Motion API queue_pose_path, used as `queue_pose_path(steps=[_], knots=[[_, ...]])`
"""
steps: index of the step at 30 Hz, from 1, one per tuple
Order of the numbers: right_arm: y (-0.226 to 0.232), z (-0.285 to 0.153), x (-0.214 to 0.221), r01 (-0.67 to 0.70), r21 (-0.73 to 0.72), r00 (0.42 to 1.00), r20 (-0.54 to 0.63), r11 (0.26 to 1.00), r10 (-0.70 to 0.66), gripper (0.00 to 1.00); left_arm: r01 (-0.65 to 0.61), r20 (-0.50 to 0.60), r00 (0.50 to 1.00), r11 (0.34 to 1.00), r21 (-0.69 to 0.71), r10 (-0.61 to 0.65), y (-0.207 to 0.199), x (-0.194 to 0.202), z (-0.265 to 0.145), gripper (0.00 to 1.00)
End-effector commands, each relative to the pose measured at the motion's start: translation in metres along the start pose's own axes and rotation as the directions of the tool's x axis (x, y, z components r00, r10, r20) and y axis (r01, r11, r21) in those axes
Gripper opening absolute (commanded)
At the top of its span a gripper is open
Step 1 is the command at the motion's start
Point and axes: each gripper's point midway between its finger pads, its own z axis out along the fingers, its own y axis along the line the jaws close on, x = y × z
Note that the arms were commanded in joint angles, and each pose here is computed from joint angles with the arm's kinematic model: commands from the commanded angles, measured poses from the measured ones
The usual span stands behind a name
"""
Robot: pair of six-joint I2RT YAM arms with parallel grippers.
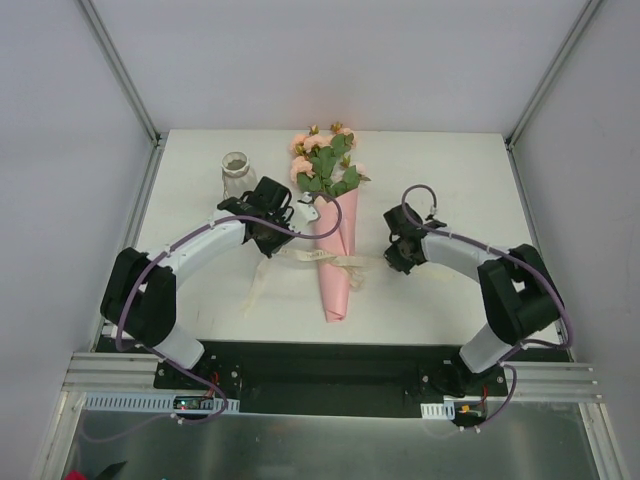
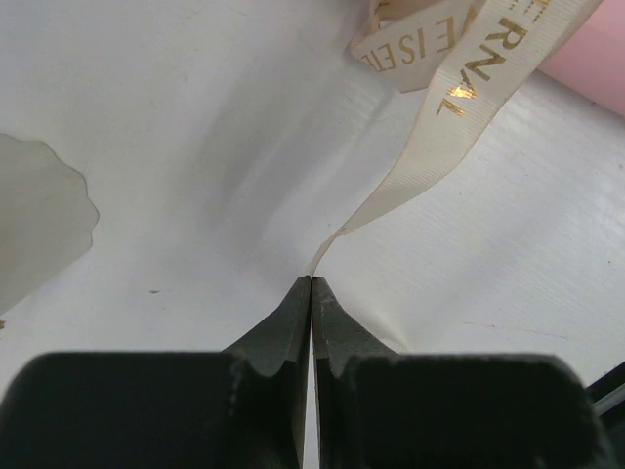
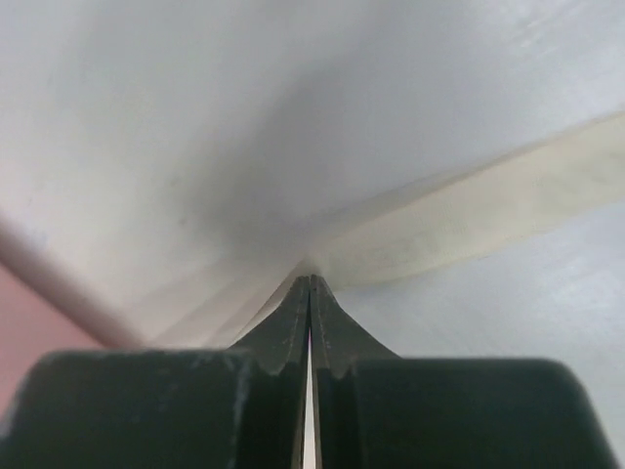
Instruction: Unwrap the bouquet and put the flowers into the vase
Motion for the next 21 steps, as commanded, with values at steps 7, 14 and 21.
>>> queue_pose_path(steps=[7,14,21], knots=[[-0.079,-0.008,-0.056,-0.073,0.141,0.992,0.108,0.987,0.058,0.01,0.064,0.012,0.998,0.992,-0.113,-0.063,0.036,0.020,-0.037,0.00],[0.005,-0.045,-0.061,0.267,-0.177,0.947,0.230,0.947,-0.224,0.44,0.094,0.028,0.995,0.991,-0.099,-0.092,0.035,0.023,-0.044,0.00],[0.093,-0.115,-0.002,0.666,-0.521,0.744,0.413,0.534,-0.525,0.84,0.113,0.022,0.994,0.990,-0.086,-0.112,0.034,0.018,-0.042,0.00]])
